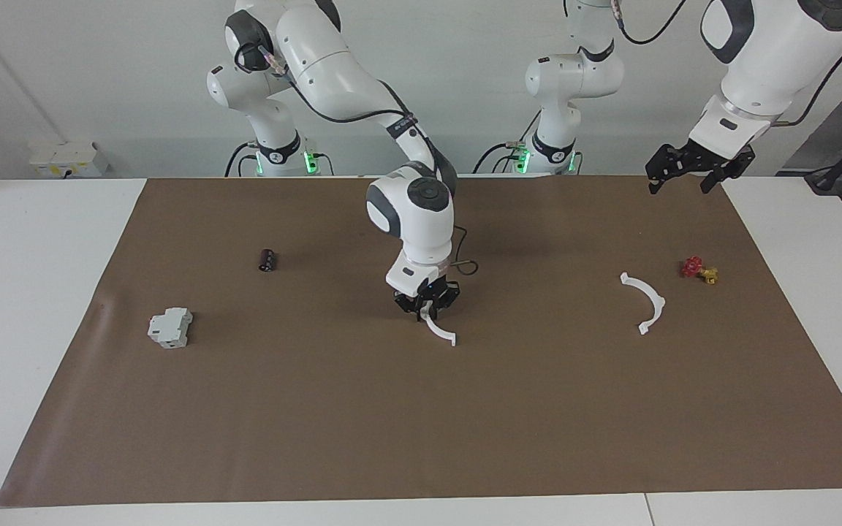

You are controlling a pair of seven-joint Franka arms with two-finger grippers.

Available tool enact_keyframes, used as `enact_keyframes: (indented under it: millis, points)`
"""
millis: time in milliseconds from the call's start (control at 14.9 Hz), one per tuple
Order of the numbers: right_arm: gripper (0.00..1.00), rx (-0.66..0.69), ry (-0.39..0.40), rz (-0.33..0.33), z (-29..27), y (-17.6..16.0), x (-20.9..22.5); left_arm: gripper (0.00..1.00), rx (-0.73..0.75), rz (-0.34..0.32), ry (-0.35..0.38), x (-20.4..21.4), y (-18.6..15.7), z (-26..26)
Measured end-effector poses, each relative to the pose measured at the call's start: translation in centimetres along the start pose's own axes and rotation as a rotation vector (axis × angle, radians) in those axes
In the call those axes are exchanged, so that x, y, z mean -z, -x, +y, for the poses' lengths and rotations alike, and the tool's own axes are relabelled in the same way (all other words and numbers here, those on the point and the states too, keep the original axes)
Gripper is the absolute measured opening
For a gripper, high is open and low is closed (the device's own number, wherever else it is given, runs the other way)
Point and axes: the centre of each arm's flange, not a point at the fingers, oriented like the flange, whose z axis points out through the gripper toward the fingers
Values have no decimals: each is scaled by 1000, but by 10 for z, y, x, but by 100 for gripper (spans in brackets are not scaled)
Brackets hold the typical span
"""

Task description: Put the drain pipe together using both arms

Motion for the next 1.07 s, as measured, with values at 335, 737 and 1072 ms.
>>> enact_keyframes:
  millis: [335, 737, 1072]
  points:
    - [100, -41, -17, 70, 22, -21, 44, 100, -2, 5, -1, 2, 1, 1]
    - [100, -201, 7, 115, 176, -68, 137, 100, -1, 9, -1, 4, 3, 1]
    - [100, -202, 58, 46, 298, -57, 208, 100, 3, 9, 0, 4, 3, -3]
